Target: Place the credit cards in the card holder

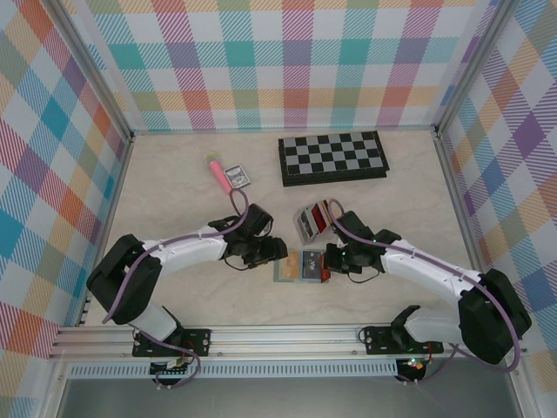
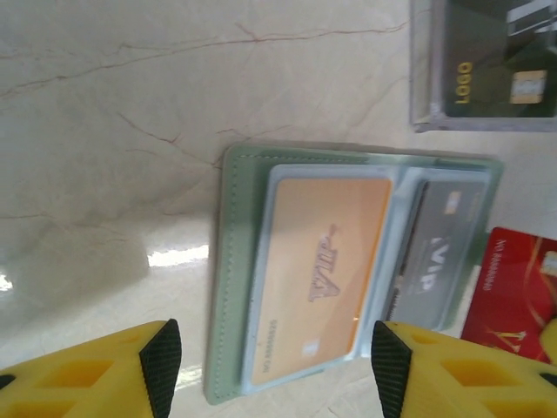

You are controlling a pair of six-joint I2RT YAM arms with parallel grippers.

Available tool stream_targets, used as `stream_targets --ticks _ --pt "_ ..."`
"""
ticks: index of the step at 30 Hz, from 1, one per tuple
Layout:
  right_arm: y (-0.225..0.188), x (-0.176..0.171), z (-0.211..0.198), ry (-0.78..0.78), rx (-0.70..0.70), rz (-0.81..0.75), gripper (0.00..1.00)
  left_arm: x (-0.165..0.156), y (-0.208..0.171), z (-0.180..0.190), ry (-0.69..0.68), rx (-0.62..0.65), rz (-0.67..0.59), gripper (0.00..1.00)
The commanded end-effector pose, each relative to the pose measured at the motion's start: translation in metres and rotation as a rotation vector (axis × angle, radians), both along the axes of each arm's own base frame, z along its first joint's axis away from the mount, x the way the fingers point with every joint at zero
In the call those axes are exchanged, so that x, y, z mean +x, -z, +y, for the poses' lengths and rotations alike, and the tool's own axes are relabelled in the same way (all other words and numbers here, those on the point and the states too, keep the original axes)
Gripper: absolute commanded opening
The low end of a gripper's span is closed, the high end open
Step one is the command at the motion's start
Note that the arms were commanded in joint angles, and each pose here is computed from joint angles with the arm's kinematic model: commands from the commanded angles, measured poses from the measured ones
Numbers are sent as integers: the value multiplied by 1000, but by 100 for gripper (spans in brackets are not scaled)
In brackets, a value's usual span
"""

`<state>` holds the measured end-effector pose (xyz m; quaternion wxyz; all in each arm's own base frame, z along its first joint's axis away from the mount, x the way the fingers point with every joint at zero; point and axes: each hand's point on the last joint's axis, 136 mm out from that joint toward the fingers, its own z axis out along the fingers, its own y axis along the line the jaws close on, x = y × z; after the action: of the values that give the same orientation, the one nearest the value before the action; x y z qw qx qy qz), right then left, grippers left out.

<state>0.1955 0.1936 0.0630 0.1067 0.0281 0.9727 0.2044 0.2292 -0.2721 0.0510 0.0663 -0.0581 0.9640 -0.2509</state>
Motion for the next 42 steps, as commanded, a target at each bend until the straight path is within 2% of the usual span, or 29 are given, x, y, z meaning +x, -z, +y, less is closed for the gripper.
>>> stream_targets --ticks 1,15,25,30,35,42 --pt "2 12 -3 51 -15 -52 7 -3 10 3 20 57 -1 61" --pt "25 10 -8 93 -38 -23 7 -7 29 -4 47 49 36 55" --pt "20 16 -5 171 33 -51 8 -10 41 -13 70 42 55 43" --pt "10 17 -15 168 -7 -91 9 -13 46 -12 71 53 63 39" --pt "6 15 -12 147 14 -91 9 -13 48 -13 70 54 67 38" --pt "22 13 -11 156 2 -54 8 -15 50 -17 79 47 76 38"
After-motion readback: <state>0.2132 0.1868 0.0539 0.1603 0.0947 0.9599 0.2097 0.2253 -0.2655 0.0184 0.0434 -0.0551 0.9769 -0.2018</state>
